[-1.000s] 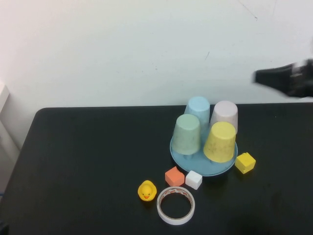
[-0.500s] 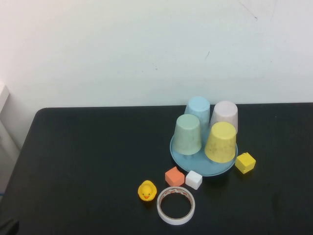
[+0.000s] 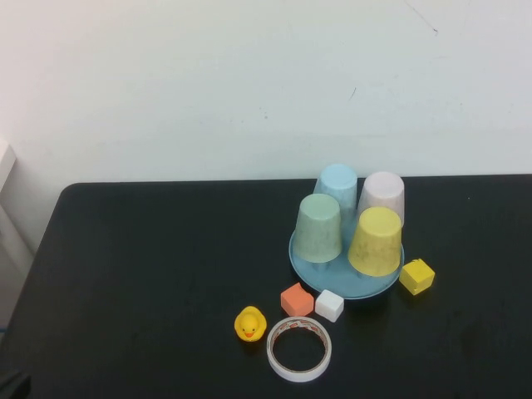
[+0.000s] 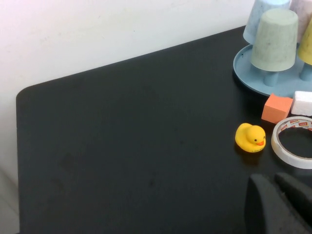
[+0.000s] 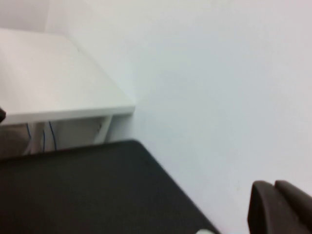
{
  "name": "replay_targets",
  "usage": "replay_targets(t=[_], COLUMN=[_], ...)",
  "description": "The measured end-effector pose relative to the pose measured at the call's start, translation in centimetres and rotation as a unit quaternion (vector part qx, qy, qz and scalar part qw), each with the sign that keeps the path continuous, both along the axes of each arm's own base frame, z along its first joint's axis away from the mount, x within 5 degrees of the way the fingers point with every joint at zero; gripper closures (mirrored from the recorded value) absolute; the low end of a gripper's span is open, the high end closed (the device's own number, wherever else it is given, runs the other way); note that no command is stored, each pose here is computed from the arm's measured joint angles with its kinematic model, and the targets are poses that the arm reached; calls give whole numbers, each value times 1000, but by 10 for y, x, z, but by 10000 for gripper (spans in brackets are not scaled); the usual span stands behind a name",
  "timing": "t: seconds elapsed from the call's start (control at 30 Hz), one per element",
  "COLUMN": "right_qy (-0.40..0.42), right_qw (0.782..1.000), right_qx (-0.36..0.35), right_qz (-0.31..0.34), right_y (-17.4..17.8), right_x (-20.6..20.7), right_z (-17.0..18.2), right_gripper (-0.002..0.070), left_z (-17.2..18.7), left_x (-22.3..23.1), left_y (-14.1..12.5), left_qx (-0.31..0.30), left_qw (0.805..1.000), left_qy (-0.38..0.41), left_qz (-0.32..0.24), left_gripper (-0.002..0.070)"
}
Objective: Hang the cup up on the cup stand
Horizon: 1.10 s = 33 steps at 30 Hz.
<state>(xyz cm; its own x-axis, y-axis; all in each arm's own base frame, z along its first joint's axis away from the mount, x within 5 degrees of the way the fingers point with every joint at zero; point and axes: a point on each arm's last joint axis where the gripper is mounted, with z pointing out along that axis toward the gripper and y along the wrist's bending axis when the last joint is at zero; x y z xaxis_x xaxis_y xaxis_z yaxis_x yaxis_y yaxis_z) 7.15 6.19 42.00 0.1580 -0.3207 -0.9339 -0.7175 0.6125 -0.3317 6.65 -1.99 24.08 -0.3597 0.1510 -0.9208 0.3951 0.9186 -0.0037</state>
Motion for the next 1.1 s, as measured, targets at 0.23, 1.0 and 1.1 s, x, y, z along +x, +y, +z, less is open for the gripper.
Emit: replay_targets(t=[0.23, 1.0, 1.1], right_qy=[22, -157, -124], right_qw=[1000, 932, 929], right_qx=[12, 54, 53], right_qz=[-19, -323, -343], right_y=[6, -34, -39], right_x=[-19, -48, -40], right_z=[-1, -117, -134], right_gripper=[678, 678, 678], left_z=[0, 0, 0], left_x=[0, 0, 0], left_y=[0, 0, 0], left_qx=[-2, 0, 0], left_qw=[1000, 1000, 1000], left_qy=[1, 1, 2], left_qz=[1, 2, 2], left_gripper=[676, 676, 676])
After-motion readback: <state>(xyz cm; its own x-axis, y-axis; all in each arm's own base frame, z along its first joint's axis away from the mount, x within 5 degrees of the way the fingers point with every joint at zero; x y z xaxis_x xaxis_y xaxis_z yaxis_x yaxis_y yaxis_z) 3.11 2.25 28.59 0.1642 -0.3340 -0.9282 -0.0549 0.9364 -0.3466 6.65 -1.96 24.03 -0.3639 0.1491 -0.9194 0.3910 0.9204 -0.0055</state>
